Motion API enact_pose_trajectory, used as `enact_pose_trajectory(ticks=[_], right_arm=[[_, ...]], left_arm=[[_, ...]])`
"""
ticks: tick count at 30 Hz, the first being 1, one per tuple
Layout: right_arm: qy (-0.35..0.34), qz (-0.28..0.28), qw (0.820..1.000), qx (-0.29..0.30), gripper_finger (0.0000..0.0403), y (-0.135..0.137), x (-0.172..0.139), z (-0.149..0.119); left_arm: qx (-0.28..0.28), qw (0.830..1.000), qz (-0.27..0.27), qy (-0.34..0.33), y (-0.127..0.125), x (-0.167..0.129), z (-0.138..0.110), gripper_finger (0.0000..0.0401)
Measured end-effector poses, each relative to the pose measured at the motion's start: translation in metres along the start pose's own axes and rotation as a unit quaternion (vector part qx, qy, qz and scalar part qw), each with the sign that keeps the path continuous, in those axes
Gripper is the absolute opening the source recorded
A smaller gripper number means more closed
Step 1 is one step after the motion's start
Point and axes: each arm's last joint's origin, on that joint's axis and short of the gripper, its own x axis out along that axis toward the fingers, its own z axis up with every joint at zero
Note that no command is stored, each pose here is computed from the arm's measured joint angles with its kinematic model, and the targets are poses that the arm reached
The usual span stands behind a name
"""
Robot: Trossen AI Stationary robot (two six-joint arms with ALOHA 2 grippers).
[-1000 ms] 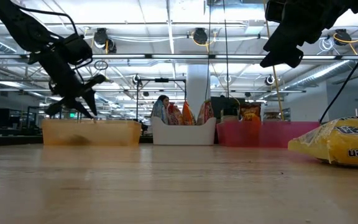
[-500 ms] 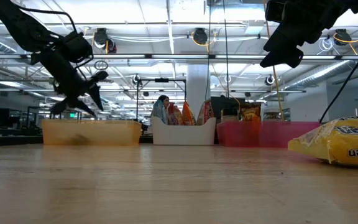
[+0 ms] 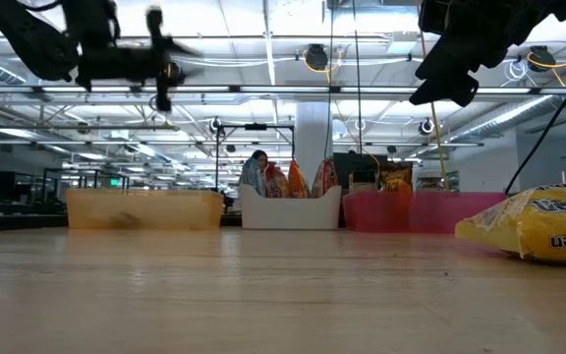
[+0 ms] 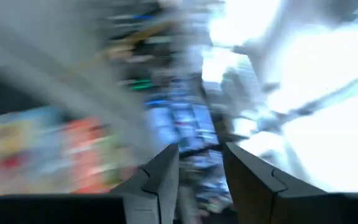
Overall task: Pick & Place Food Item
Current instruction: Put the yellow noodle pack into the white bin
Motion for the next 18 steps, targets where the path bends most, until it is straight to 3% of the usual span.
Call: enact_pose_trajectory(ticks=[3, 6, 13, 18], right_arm=[[-0.004, 0.002, 1.000, 0.000, 0.0210, 0.000, 0.000, 0.001], [-0.018, 0.008, 1.000, 0.002, 0.0210, 0.002, 0.000, 0.004], [-0.103, 0.043, 0.994, 0.013, 0.0210, 0.006, -0.002, 0.021], [-0.194, 0.069, 0.978, 0.026, 0.0210, 0.006, -0.008, 0.040]], left_arm=[[0.054, 0.990, -0.132, -0.003, -0.030, -0.004, -0.002, 0.0134], [0.102, 0.970, -0.221, -0.014, -0.055, -0.013, -0.011, 0.0134], [0.180, 0.935, -0.303, -0.030, -0.095, -0.038, -0.039, 0.0134], [0.222, 0.927, -0.301, -0.004, -0.126, -0.041, -0.058, 0.0133]])
